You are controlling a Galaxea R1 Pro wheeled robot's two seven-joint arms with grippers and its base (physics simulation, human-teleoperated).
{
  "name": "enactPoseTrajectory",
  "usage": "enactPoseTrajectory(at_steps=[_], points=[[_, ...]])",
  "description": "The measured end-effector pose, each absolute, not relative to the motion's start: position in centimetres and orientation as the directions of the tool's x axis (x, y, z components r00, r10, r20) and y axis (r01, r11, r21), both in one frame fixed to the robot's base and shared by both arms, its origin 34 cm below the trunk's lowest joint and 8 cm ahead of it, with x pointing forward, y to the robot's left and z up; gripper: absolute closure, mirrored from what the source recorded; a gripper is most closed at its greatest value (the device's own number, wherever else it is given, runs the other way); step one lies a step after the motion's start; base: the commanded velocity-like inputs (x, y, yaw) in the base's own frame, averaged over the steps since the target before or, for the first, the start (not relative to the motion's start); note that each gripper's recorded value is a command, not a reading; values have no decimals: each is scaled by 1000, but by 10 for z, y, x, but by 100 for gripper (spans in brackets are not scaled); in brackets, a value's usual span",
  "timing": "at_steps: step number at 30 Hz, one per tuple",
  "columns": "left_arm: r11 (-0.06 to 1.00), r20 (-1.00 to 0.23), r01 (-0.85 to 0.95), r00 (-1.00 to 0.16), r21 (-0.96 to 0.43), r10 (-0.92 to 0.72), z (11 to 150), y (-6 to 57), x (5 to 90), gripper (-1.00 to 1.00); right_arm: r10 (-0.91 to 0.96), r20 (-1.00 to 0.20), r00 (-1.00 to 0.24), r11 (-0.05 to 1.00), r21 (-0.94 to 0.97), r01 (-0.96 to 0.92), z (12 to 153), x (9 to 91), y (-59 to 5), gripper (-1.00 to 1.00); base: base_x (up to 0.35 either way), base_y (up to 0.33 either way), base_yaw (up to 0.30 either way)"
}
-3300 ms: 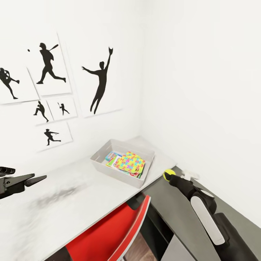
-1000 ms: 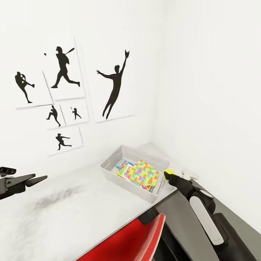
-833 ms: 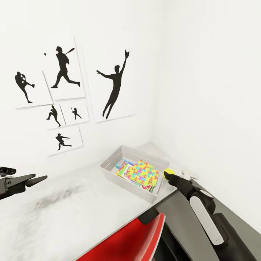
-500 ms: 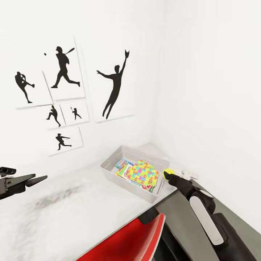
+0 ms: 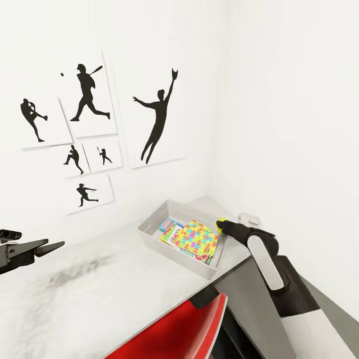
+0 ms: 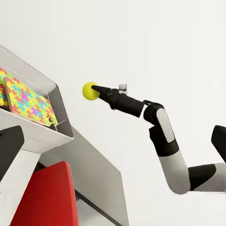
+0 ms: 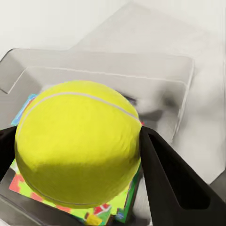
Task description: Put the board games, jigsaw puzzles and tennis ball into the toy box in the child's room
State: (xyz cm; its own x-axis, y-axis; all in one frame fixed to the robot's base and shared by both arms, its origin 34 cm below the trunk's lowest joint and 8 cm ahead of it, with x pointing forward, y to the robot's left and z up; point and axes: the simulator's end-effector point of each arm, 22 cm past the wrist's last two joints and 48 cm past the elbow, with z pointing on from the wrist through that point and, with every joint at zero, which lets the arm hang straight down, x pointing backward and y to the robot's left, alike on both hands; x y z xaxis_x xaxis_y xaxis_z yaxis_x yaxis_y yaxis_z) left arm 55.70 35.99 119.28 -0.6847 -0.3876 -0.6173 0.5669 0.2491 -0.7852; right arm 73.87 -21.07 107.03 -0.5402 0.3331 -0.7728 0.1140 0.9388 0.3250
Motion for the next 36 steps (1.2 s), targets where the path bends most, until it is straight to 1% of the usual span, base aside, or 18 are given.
enactPoseTrajectory(at_steps=[6,9,15,29,36], points=[[252,-618,567,-684,-785,-386,1193,361,557,-100,336,-727,-598,941,291,175,1065,779,-209,100,0,0,0],[251,-618,567,-684,-784,-387,1193,361,557,-100,344,-671,-657,939,243,244,1041,799,-227,100,0,0,0],[251,-618,567,-684,-784,-387,1193,361,557,-100,386,-621,-682,919,194,343,1027,819,-255,100,0,0,0],[251,-619,567,-684,-784,-386,1193,361,557,-100,389,-647,-656,916,193,353,1051,837,-261,100,0,0,0],[252,-615,562,-688,-787,-386,1191,361,558,-100,387,-642,-662,917,193,349,1047,837,-260,100,0,0,0]])
